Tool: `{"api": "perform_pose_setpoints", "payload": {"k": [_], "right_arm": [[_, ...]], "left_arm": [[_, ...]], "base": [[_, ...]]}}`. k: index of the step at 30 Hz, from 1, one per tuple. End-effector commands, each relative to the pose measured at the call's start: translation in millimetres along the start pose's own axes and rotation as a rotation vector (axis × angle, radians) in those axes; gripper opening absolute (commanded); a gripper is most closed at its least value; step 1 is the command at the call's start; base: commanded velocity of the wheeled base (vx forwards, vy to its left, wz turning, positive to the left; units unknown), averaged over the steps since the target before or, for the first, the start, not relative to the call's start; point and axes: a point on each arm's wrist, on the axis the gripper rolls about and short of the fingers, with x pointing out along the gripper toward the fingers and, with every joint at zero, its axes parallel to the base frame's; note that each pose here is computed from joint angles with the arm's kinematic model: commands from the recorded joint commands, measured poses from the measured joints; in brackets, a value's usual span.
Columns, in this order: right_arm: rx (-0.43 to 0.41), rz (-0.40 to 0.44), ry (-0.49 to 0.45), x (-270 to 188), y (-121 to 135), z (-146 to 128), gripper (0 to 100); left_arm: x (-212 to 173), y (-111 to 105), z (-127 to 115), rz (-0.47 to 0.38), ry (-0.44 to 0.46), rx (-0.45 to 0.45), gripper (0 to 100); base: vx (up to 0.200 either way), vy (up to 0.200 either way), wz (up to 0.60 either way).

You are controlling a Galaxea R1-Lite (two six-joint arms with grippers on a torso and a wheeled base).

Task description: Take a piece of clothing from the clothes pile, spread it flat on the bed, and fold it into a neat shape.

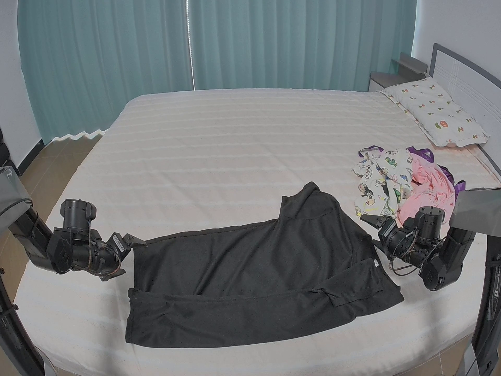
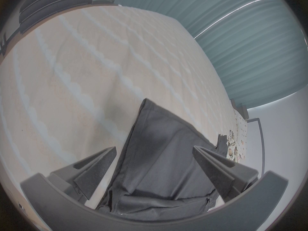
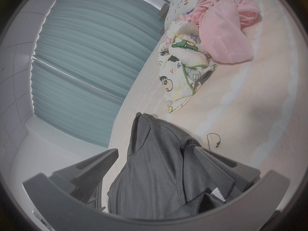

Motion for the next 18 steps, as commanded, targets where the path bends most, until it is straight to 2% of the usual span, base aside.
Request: {"api": "perform_pose_setpoints", "payload": {"k": [1,6,14,18], "right_arm": [[0.0,-0.002,0.002,0.2,-0.6,-0.5,100],[-0.005,-0.003,0.008,-0.1,-0.2,-3.0,100],[-0.008,-0.004,0.025,2.8,-0.9,-8.0,100],[-0.008,-0.005,0.025,3.5,-1.3,-8.7,100]], "left_arm": [[-0.3,-7.8,7.5,-0.025,-0.033,0.012,100],[17.6,-12.4,19.3,-0.033,-0.047,0.02,100],[59.4,-8.4,33.9,-0.037,-0.056,0.042,100],[63.8,-6.5,33.8,-0.048,-0.07,0.047,100]], "base": [[0.0,0.0,0.0],[0.0,0.0,0.0],[0.0,0.0,0.0],[0.0,0.0,0.0]]}}
